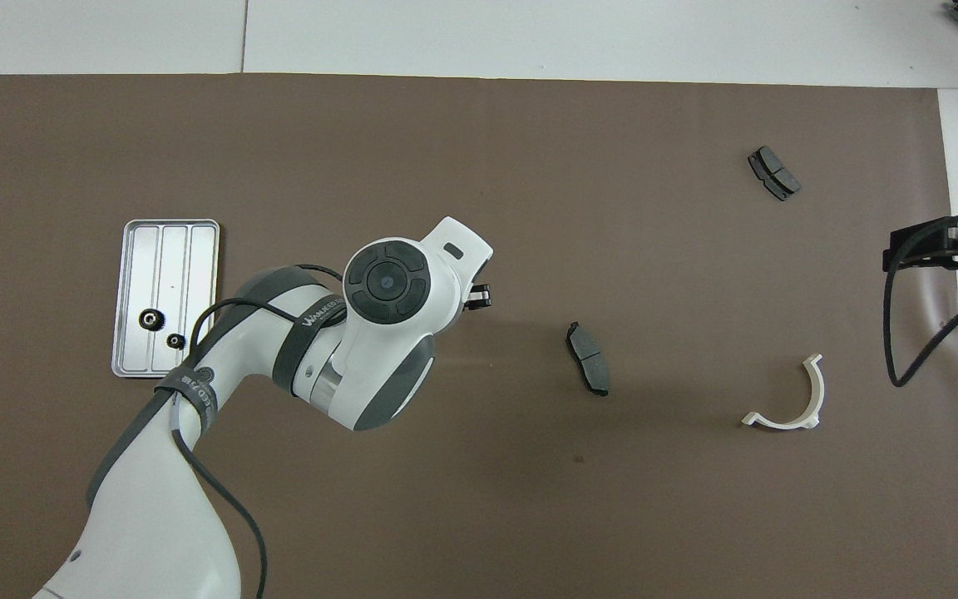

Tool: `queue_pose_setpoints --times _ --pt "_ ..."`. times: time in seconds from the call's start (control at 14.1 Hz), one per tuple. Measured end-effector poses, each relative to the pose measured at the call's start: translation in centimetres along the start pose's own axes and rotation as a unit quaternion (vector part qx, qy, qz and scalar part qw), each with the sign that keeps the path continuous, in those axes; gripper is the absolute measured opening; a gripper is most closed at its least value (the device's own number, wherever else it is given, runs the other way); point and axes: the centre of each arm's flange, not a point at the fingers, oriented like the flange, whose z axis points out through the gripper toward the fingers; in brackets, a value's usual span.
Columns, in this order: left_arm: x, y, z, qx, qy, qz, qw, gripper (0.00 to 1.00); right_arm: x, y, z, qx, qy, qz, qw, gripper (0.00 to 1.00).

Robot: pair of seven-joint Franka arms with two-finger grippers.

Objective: Place bearing gear from tray to pile
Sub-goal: 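Carry the bearing to mid-table and release it with the left gripper, then grasp the bearing with the right gripper while the left gripper returns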

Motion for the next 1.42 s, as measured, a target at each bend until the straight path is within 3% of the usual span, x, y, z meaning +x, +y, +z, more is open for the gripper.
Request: queue_pose_setpoints --times 0.21,0.35,0.42,0.57,0.64,0.85,1.06,1.42 --pt "0.6 1.9 0.8 -0.007 0.003 0.007 1.0 0.36 0.0 0.0 0.7 0.0 -0.002 0.0 1.0 1.0" --pt "0.9 2.2 1.2 -0.007 0.002 0.007 1.0 0.41 0.0 0.0 0.7 0.0 -0.002 0.0 1.0 1.0" --pt "0.9 2.2 1.1 -0.008 0.003 0.007 1.0 0.47 -0.1 0.0 0.7 0.0 -0.002 0.0 1.0 1.0" --pt "1.4 2.1 0.6 -0.01 0.008 0.004 1.0 0.7 -0.3 0.0 0.8 0.0 -0.003 0.0 1.0 1.0" --pt "2.3 1.5 0.0 -0.01 0.012 -0.004 1.0 0.71 -0.3 0.0 1.0 0.002 -0.003 0.0 1.0 1.0" --pt "7.4 -5.5 -3.2 0.009 0.008 -0.042 0.999 0.71 -0.1 -2.8 2.2 0.023 0.014 -0.021 0.999 1.0" --pt "10.7 -14.1 -6.1 0.032 -0.013 -0.03 0.999 0.7 0.3 -9.5 5.9 0.029 0.021 -0.058 0.998 1.0" --pt "11.1 -24.1 -5.5 0.048 -0.055 0.045 0.996 0.64 1.3 -23.1 14.8 0.068 0.044 -0.045 0.996 1.0"
